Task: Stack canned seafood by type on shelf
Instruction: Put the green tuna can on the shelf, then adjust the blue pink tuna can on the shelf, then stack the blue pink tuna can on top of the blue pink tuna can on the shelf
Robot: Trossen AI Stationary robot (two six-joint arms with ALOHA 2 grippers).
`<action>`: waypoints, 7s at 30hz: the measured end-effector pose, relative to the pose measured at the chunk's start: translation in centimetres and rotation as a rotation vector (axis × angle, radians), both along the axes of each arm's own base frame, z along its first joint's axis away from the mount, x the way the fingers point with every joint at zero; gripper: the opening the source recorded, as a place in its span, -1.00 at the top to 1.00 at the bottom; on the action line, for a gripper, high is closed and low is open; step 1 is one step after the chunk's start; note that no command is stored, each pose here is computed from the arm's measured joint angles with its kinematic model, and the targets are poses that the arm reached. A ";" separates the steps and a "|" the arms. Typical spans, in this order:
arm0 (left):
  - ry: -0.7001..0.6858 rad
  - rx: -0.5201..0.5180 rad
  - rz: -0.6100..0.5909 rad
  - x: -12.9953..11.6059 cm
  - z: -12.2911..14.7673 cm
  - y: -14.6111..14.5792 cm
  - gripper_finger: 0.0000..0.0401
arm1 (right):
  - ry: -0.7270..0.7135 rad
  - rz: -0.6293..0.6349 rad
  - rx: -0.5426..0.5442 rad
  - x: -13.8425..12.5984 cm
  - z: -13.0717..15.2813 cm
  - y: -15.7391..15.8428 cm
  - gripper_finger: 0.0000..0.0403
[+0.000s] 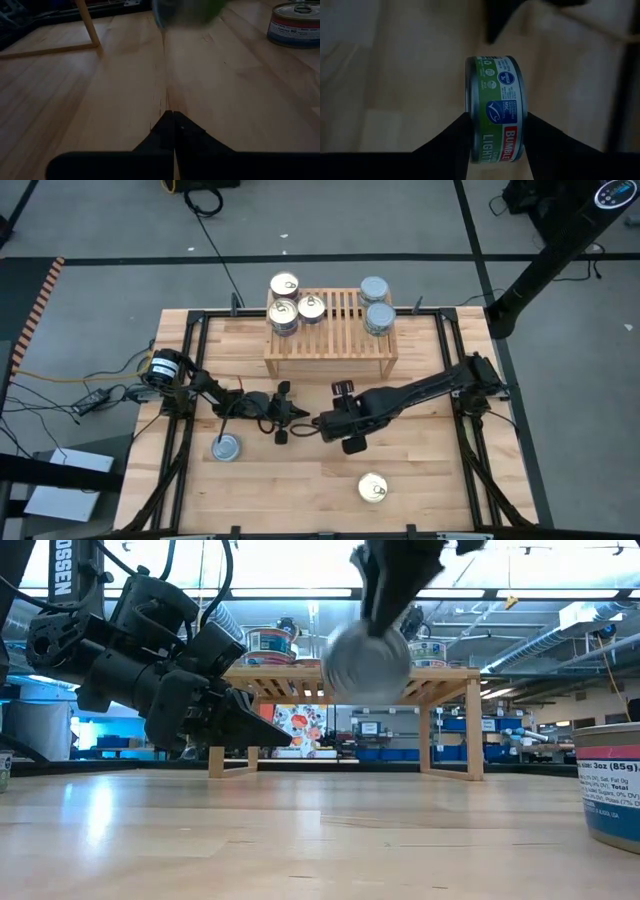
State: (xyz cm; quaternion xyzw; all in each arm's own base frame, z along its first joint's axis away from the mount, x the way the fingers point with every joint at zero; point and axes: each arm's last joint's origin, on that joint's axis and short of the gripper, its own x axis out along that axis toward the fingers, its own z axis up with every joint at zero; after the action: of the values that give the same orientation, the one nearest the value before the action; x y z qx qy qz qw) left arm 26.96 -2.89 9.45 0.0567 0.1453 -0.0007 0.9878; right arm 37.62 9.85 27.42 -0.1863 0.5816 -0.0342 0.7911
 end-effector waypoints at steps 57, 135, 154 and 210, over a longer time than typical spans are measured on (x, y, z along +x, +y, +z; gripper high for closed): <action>0.008 0.001 0.001 0.0 -0.1 0.0 0.99 | 0.139 -0.258 -0.714 1.0 2.2 -20.1 0.22; 0.023 0.003 0.001 -0.1 -0.2 0.0 0.99 | -0.175 -0.575 0.080 -2.3 5.0 -28.5 0.96; 0.023 0.003 0.001 -0.1 -0.2 0.0 0.99 | -0.148 -0.666 0.109 -2.9 4.9 -28.6 0.96; 0.024 0.007 0.000 -0.1 -0.2 0.0 0.99 | -0.269 -0.409 0.136 -0.2 9.1 -22.6 0.90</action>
State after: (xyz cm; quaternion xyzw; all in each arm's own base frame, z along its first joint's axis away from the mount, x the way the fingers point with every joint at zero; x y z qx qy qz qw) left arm 26.91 -2.85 9.23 0.0602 0.1574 -0.0008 0.9857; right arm 37.39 -12.74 36.54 -0.0049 0.4975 -0.1786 0.8489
